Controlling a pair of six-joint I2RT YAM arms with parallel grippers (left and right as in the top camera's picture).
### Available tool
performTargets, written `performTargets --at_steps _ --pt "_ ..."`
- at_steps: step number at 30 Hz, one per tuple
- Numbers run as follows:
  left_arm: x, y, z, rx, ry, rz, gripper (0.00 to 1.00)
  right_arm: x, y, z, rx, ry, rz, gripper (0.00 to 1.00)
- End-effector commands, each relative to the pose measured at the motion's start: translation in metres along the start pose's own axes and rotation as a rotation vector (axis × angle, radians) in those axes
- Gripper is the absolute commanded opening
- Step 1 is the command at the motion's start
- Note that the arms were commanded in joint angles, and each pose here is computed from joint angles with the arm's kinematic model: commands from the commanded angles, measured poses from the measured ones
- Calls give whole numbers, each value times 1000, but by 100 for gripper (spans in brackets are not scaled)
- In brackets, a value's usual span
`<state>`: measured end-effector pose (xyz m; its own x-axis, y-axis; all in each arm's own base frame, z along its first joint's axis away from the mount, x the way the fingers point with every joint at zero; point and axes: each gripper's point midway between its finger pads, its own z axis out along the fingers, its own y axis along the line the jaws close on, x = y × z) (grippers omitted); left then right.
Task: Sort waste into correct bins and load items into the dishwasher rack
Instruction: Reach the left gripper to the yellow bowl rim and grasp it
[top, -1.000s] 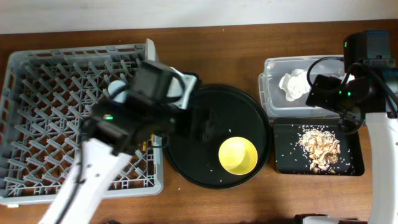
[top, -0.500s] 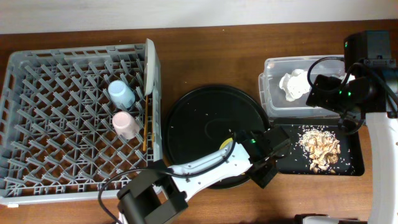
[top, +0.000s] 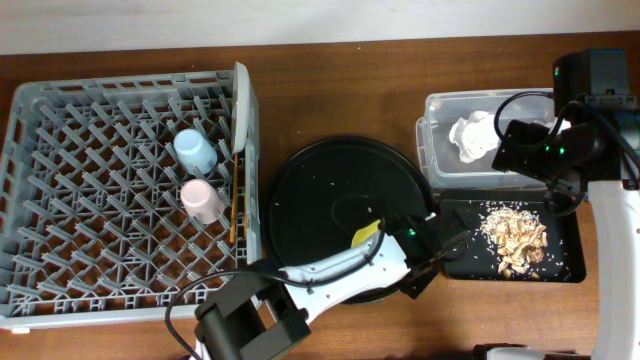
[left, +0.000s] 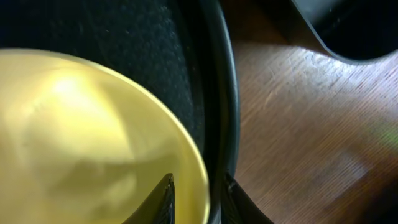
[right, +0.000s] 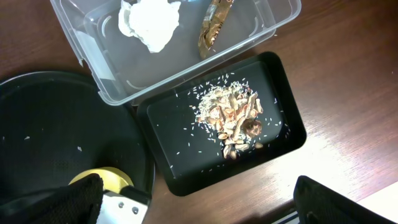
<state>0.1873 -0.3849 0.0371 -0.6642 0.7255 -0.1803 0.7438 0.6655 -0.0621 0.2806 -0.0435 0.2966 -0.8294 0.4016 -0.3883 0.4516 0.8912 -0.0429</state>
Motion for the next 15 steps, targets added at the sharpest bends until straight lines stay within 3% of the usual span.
performTargets --at_steps 1,12,15 --pt "15 9 11 -75 33 21 23 -2 -3 -4 7 -19 11 99" --pt "15 12 12 -89 31 22 15 -2 -3 -4 7 -19 11 99" --pt "14 12 11 -92 27 22 24 -2 -3 -4 7 -19 11 99"
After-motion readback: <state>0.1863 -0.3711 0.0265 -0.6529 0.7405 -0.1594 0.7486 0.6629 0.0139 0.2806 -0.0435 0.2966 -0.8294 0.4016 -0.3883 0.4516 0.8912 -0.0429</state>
